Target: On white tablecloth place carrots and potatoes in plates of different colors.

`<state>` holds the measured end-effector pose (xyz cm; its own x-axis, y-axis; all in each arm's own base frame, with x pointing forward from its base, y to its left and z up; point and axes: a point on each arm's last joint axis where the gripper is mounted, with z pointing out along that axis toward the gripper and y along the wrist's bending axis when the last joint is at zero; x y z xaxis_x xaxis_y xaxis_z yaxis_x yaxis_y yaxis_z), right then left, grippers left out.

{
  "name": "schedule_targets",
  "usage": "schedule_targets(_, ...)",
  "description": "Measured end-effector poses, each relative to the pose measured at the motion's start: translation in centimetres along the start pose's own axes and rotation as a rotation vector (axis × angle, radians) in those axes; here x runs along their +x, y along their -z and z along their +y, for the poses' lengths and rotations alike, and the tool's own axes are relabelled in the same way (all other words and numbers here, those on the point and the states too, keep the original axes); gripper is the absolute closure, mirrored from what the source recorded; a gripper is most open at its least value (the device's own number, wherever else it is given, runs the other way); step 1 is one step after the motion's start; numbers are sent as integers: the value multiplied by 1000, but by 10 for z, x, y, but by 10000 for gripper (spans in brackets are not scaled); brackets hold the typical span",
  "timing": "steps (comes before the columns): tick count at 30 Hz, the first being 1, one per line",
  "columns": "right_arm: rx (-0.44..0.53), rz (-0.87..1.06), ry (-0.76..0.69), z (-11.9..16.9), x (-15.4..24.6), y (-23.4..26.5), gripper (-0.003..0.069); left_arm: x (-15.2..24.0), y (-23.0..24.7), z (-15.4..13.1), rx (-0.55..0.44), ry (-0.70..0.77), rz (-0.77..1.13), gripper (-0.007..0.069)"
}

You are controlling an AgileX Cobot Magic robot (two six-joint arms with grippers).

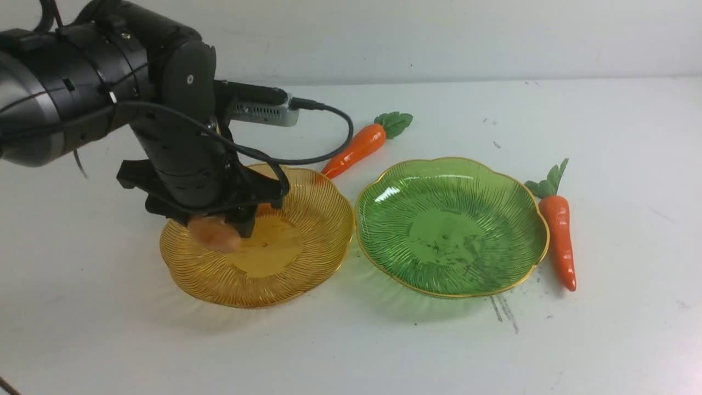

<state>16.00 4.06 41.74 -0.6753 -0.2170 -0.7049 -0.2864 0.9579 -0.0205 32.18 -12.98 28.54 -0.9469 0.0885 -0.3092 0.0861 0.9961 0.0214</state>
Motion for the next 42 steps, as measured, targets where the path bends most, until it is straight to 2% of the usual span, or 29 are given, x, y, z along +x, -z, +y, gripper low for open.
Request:
schedule_targets(5,8,20,-21,-2,-6,-15,676,-9,-30,8,11,-51,43,198)
schedule_targets(9,61,80,-57,-8,-12,-40,676,-11,-57,10,0,-58,105,155)
schedule_targets(11,93,120,-91,-16,-15,-57,676,-10,-68,10,-8,-61,131,109)
schedule_targets(14,141,199,-205,-43,-17,-96,676,-10,-76,10,-18,-67,147,33)
schedule_targets(18,129,266,-309,-66,-14,-135,676,-13,-75,12,-36,-81,138,-24)
schedule_targets(21,113,326,-317,-73,-12,-164,659,-15,-72,12,-42,-84,130,-24)
schedule_targets(24,96,362,-304,-76,-11,-190,610,-18,-68,12,-43,-91,131,-14)
schedule_targets(26,82,383,-300,-77,-12,-211,550,-21,-63,11,-42,-100,128,34)
schedule_targets(29,51,409,-311,-78,-14,-250,411,-27,-49,11,-44,-134,139,246)
schedule_targets(30,38,432,-319,-78,-13,-268,351,-28,-44,9,-43,-147,140,378)
schedule_targets(31,33,435,-324,-78,-13,-274,319,-29,-37,8,-42,-161,134,453)
schedule_targets(34,21,476,-319,-76,-10,-305,229,-28,-12,-1,-23,-208,77,597)
schedule_targets(37,15,499,-313,-75,-8,-326,180,-24,5,-8,-7,-234,37,622)
schedule_targets(42,14,489,-310,-76,-11,-350,152,-19,21,-11,4,-256,11,629)
